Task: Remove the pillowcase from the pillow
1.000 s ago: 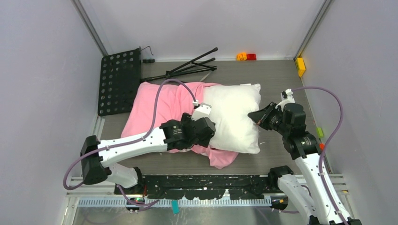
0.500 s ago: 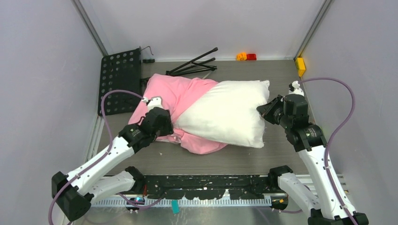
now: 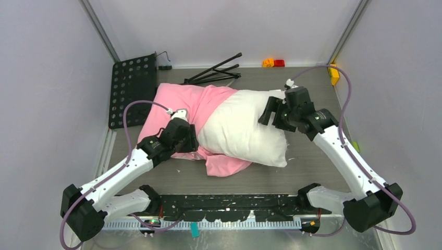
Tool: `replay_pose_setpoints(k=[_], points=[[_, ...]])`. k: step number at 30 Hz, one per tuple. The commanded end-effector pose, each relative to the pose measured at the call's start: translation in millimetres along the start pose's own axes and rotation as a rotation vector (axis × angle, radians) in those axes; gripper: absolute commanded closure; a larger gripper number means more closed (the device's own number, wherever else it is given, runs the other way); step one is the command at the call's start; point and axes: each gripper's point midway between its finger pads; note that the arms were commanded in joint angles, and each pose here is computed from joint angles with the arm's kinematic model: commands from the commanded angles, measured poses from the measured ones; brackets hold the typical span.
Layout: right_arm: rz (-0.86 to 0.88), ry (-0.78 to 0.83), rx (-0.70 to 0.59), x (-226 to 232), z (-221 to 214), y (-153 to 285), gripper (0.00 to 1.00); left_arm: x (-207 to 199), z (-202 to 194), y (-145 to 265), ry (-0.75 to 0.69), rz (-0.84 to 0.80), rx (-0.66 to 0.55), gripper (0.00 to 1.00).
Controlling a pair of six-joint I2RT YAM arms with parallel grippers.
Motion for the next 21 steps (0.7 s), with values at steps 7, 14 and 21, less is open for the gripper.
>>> replay_pose_setpoints(k=[7, 14, 21], points=[[-0.44, 0.416, -0.254, -1.4, 24.3, 42.7, 0.12, -23.2, 6.3, -1.2, 0.018, -0.103, 0.0, 0.5], [-0.315, 0.455, -0.266, 15.0, 26.4, 54.2, 0.11, -19.0, 13.4, 1.2, 0.004, -0.065, -0.012, 0.49], [0.044, 0.709, 0.077, 71.6, -74.6, 16.9, 0.1, -21.3, 15.7, -1.9, 0.002, -0.059, -0.007, 0.49]])
Point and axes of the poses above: each gripper's point midway between its finger pads, its own y axis back along the fingers, its own x axis along the line the jaws close on, z = x × y, and after that the axes turned 2 degrees about y, right-handed
